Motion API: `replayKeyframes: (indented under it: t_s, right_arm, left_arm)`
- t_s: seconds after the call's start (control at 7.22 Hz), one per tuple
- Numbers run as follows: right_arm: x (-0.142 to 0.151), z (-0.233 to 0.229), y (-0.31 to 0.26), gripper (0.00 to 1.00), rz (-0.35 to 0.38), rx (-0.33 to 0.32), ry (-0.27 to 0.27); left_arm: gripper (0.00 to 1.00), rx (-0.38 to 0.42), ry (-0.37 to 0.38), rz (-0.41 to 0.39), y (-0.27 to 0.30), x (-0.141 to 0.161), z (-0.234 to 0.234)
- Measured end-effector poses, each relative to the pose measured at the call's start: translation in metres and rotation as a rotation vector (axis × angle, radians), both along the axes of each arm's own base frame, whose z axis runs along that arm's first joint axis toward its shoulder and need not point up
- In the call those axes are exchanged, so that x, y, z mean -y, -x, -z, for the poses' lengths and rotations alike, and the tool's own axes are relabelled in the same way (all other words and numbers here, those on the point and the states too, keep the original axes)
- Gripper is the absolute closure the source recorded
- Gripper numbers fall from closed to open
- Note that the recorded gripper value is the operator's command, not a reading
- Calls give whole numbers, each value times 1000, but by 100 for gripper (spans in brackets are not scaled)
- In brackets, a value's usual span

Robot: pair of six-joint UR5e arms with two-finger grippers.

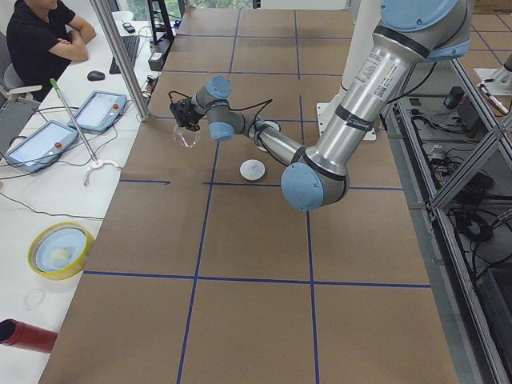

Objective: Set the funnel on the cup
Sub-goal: 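Carry the funnel with the left gripper over the open mug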

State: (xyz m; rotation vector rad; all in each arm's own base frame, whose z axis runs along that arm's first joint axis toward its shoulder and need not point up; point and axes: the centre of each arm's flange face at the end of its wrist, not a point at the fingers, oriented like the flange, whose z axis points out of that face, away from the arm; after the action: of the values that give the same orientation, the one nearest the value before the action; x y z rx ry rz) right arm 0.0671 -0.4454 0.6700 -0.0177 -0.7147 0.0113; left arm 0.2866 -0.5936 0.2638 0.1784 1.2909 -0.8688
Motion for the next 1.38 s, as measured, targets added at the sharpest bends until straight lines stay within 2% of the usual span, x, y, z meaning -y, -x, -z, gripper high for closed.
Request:
replayKeyframes:
  t_s: [0.28, 0.55, 0.83, 1.11, 1.38]
  right_arm:
    - [0, 0, 0, 0, 0, 0, 0]
    - [0, 0, 0, 0, 0, 0, 0]
    - [0, 0, 0, 0, 0, 0, 0]
    - [0, 0, 0, 0, 0, 0, 0]
    - [0, 0, 0, 0, 0, 0, 0]
  left_arm:
    - [100, 123, -5, -84, 46, -52, 53]
    - [100, 250, 32, -204, 39, -109, 86]
    - [100, 394, 57, -326, -37, -164, 105]
    - [100, 569, 31, -389, -106, -216, 129]
    - [100, 737, -11, -443, -149, -239, 153]
